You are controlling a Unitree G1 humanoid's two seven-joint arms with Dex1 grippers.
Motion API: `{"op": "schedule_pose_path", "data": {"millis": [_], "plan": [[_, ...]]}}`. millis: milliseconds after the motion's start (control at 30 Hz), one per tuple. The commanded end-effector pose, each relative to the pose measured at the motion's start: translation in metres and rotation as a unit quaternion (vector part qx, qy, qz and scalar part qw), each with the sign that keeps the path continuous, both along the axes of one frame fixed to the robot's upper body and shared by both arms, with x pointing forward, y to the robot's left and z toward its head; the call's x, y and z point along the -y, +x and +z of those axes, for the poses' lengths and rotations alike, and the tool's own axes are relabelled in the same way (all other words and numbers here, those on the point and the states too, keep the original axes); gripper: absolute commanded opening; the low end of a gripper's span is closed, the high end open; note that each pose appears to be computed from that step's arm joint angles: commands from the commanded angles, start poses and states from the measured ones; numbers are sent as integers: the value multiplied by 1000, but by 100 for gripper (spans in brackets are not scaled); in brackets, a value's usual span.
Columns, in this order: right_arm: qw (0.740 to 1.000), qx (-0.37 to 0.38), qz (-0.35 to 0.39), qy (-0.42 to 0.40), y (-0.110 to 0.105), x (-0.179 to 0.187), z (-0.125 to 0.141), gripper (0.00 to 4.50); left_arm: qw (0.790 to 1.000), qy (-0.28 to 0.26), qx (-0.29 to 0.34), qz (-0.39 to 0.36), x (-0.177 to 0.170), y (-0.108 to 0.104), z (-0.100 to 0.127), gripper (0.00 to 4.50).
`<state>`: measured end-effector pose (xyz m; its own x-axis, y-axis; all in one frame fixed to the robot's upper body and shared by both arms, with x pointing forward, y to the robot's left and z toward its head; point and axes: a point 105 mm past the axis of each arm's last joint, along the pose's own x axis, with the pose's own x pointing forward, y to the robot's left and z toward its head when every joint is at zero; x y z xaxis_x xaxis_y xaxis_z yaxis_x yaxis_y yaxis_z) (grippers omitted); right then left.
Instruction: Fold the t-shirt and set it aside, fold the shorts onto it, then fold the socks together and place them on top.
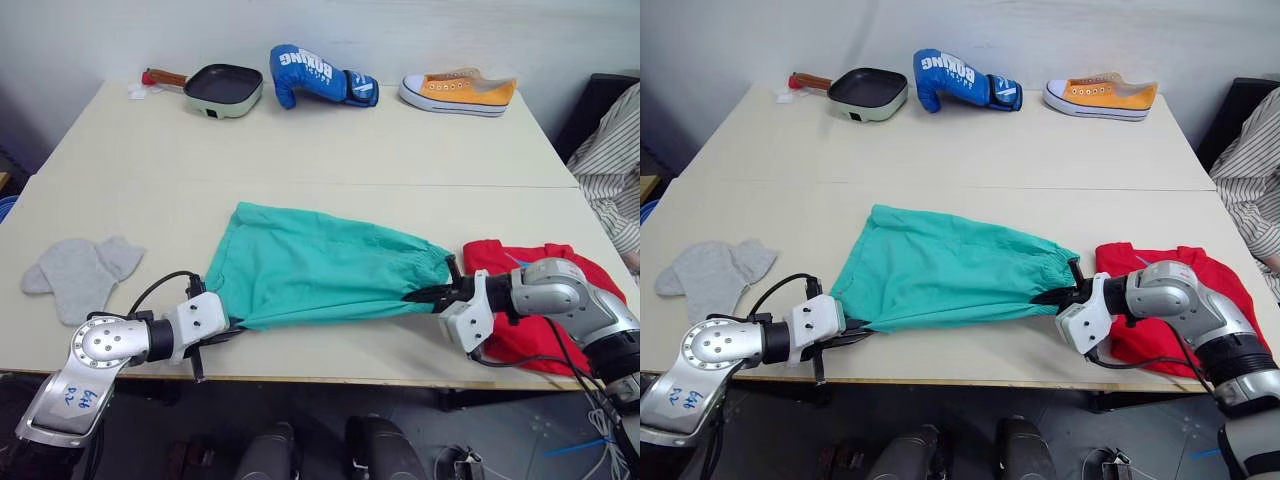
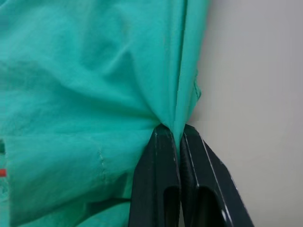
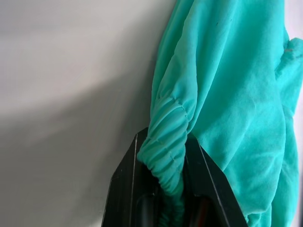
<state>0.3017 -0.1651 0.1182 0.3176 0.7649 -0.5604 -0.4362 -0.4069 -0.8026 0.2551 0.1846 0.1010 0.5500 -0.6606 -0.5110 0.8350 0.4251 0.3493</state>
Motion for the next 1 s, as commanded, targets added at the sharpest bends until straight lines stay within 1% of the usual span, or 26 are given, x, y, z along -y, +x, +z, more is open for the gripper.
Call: {"op": "schedule_pose_path", "data": {"millis": [33, 67, 133, 167, 200, 233, 267, 300, 333, 400, 433, 467, 500, 533, 567, 600, 633, 700, 767, 833, 867, 900, 1000], "plan": [[1000, -3, -31, 2, 4, 16, 8, 108, 998, -27, -35, 34, -9, -4, 2, 46], [999, -4, -38, 7, 3, 18, 11, 140, 996, -51, -66, 31, -8, -11, 0, 62], [998, -2, -52, 19, -2, 24, 17, 204, 986, -104, -129, 26, -8, -24, 2, 118], [998, -4, -61, 27, -6, 26, 21, 239, 978, -131, -161, 25, -10, -30, 4, 152], [994, -22, -90, 56, -14, 32, 29, 274, 964, -162, -211, 16, -18, -41, 9, 185], [988, -46, -118, 91, -22, 35, 38, 306, 951, -187, -246, 7, -24, -48, 17, 215], [982, -67, -137, 113, -28, 35, 44, 338, 943, -202, -266, 0, -28, -52, 24, 245], [970, -94, -159, 156, -35, 33, 53, 367, 940, -217, -264, -1, -30, -47, 35, 273], [962, -112, -172, 182, -39, 31, 59, 367, 939, -225, -259, 0, -31, -41, 42, 273], [925, -157, -200, 281, -44, 17, 79, 367, 935, -282, -215, -20, -23, -15, 76, 273], [906, -178, -212, 322, -45, 9, 86, 367, 928, -316, -195, -29, -16, 0, 92, 273], [891, -193, -221, 345, -45, 4, 90, 367, 922, -338, -185, -36, -10, 10, 103, 273], [880, -205, -229, 363, -44, -1, 92, 367, 921, -346, -175, -35, -5, 19, 108, 273], [865, -224, -237, 382, -41, -11, 89, 349, 928, -338, -152, -25, 1, 35, 106, 254], [855, -237, -243, 392, -38, -18, 86, 330, 934, -328, -137, -17, 5, 46, 103, 233], [845, -248, -254, 400, -31, -29, 79, 310, 942, -312, -124, -14, 14, 59, 96, 217], [840, -253, -263, 402, -26, -37, 74, 266, 947, -299, -117, -15, 21, 68, 90, 178], [836, -266, -275, 393, -14, -57, 58, 206, 952, -283, -115, -19, 40, 82, 76, 123], [828, -274, -300, 387, 5, -76, 39, 132, 956, -268, -120, -8, 59, 100, 54, 54], [832, -261, -330, 363, 21, -84, 20, 64, 968, -225, -109, 3, 68, 112, 31, 0], [832, -251, -346, 354, 28, -82, 13, 23, 971, -214, -108, 4, 71, 115, 24, 0], [832, -242, -359, 348, 32, -79, 9, 5, 972, -209, -108, 4, 73, 117, 20, 0], [825, -215, -404, 330, 39, -60, -1, 5, 982, -164, -93, 12, 67, 121, 3, 0]]}}
